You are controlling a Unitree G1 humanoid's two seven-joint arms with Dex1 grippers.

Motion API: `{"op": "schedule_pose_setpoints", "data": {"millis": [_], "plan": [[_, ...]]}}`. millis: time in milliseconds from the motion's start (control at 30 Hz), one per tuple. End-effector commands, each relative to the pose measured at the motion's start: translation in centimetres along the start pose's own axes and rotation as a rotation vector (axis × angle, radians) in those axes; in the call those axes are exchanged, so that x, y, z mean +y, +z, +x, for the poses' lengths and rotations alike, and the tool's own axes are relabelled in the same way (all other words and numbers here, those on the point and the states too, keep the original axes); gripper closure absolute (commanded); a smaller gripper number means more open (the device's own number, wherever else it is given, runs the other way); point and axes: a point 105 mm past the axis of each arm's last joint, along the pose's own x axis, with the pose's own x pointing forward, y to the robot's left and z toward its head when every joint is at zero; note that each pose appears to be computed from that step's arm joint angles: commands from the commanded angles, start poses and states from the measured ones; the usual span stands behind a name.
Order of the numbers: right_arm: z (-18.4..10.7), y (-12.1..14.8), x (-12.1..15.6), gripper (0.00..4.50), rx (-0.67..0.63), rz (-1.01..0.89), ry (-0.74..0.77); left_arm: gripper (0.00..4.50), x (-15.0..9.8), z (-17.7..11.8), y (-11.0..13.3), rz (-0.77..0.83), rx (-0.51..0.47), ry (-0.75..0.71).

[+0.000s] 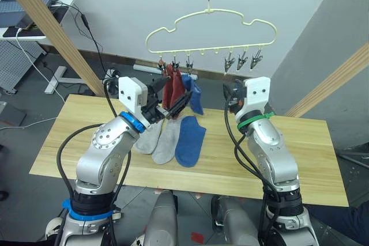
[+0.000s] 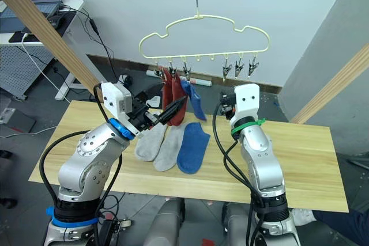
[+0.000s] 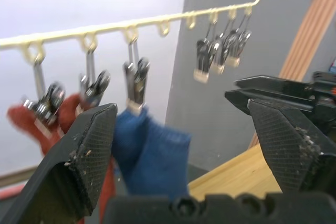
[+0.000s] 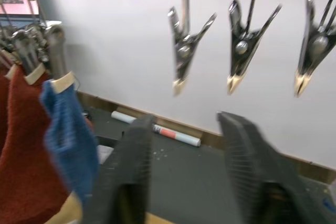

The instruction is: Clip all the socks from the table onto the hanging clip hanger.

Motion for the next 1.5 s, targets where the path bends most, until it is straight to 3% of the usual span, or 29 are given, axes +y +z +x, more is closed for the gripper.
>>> {"op": "schedule_pose_setpoints", "data": {"millis": [33, 367, 900, 1500], "plan": [[0.2, 2.7, -0.2, 2.5, -0.109, 0.0, -0.035, 0.09, -0.6, -0.8, 0.8, 0.048, -0.005, -0.061], [1.3, 4.0, 0.9, 2.5, -0.147, 0.049, -0.012, 0.09, -1.0, -1.6, 1.1, 0.036, 0.016, -0.086], [4.2, 4.0, 1.3, 2.5, -0.135, 0.103, 0.0, 0.09, -1.0, -2.2, 1.9, 0.046, 0.015, -0.059], [1.5, 3.1, 0.7, 2.5, -0.128, 0.09, -0.005, 0.09, -0.9, -2.2, 1.7, 0.036, 0.024, -0.057]]}}
